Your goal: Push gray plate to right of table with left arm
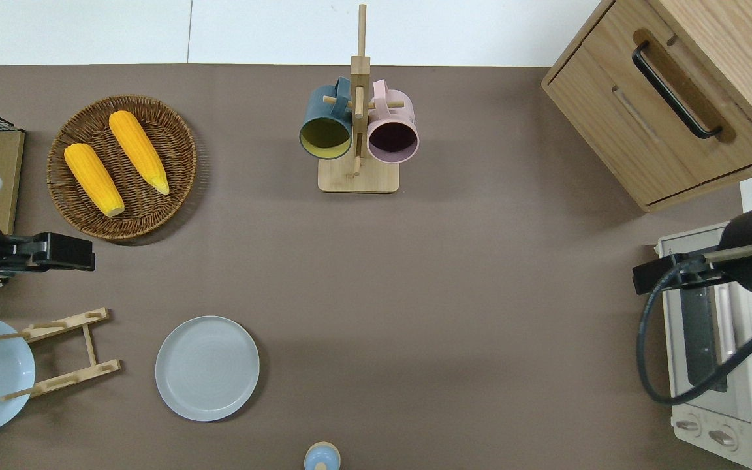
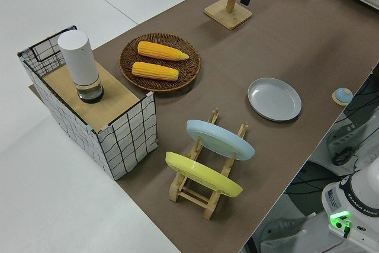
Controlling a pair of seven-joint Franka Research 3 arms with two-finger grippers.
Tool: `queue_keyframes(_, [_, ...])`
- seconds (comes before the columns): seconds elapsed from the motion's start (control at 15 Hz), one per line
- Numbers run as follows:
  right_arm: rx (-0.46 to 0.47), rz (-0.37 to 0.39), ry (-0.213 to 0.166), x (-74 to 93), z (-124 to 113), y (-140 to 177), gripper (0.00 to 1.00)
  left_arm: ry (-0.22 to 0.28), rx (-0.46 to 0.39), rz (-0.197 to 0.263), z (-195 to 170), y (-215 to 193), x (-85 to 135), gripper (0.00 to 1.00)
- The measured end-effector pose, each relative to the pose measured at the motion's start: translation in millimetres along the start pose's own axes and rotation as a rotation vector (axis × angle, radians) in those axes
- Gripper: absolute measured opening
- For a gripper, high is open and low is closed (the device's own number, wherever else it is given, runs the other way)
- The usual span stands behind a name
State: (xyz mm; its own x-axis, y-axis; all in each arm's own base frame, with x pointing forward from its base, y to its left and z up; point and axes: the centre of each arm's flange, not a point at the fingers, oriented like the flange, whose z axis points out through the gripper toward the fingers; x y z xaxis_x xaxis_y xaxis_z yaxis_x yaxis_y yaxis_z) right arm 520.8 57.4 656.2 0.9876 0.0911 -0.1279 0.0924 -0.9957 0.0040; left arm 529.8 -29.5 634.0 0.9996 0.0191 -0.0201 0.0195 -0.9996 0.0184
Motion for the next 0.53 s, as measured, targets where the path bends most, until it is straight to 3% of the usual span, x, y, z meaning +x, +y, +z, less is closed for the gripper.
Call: queue_keyframes(0.53, [0.0, 0.0, 0.0, 0.0, 0, 0, 0.99, 0.004, -0.002, -0.025, -1, -11, 1, 1.0])
